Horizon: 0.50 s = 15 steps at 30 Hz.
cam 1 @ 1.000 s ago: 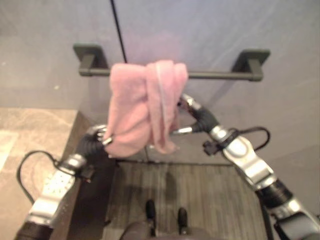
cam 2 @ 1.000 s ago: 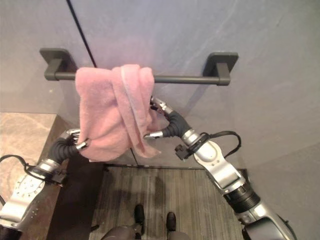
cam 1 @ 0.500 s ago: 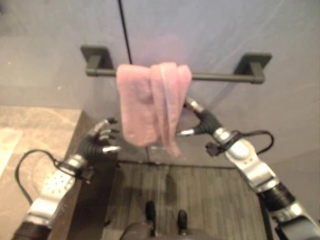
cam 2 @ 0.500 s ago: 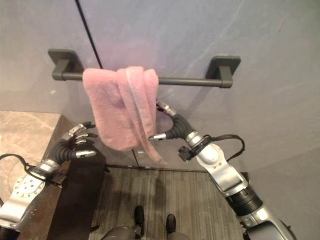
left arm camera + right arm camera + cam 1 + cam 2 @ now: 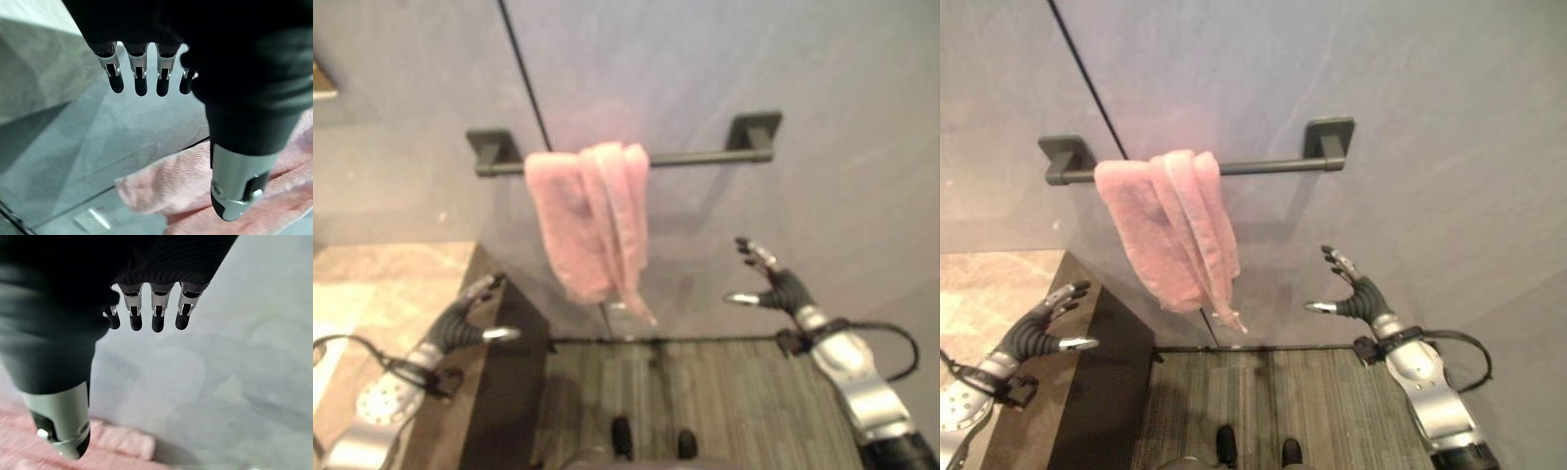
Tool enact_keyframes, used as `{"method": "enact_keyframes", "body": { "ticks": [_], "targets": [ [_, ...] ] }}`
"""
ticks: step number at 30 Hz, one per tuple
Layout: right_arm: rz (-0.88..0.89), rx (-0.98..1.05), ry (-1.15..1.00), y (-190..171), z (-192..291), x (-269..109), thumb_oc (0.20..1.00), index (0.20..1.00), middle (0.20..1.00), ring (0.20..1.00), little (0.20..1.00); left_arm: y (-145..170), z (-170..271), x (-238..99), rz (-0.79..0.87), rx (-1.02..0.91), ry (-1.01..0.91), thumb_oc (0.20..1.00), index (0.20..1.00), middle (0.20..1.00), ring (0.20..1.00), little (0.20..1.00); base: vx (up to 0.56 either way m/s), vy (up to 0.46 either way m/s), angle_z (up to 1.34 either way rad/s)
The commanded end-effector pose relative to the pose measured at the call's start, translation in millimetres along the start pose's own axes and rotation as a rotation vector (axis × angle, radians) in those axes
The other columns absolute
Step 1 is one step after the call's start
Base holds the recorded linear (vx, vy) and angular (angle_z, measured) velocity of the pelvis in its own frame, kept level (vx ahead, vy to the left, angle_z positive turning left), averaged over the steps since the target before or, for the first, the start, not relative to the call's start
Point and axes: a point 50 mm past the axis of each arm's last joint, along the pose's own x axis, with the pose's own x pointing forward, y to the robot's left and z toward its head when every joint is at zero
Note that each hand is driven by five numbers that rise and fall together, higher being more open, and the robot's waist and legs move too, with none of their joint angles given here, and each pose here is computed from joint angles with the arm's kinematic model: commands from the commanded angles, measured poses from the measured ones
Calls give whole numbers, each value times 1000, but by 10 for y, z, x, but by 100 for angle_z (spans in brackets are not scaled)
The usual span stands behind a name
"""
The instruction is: Put brush and paste in cup on sink, flatten towel.
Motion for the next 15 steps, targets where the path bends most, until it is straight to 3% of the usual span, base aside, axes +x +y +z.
{"method": "enact_keyframes", "body": {
  "ticks": [1,4,6,10,15],
  "targets": [
    [-45,3,-13,-142,-17,-30,1000,1000,1000,1000,1000,340,119,-57,65,138,-28,1000,1000,1000,1000,1000,-32,-162,0],
    [-63,32,84,-176,-231,-160,1000,1000,1000,1000,1000,401,91,-154,82,156,0,1000,1000,1000,1000,1000,-21,-129,3],
    [-111,26,297,-242,-669,-420,1000,1000,1000,1000,1000,486,68,-252,130,135,16,1000,1000,1000,1000,1000,-33,-239,13],
    [-125,-66,483,-276,-998,-625,1000,1000,1000,1000,1000,478,109,-271,139,9,-33,1000,1000,1000,1000,1000,-19,-123,22],
    [-34,-172,797,-128,-1536,-994,1000,1000,1000,1000,1000,366,142,-175,85,-134,-90,1000,1000,1000,1000,1000,-24,-122,7]
  ]
}}
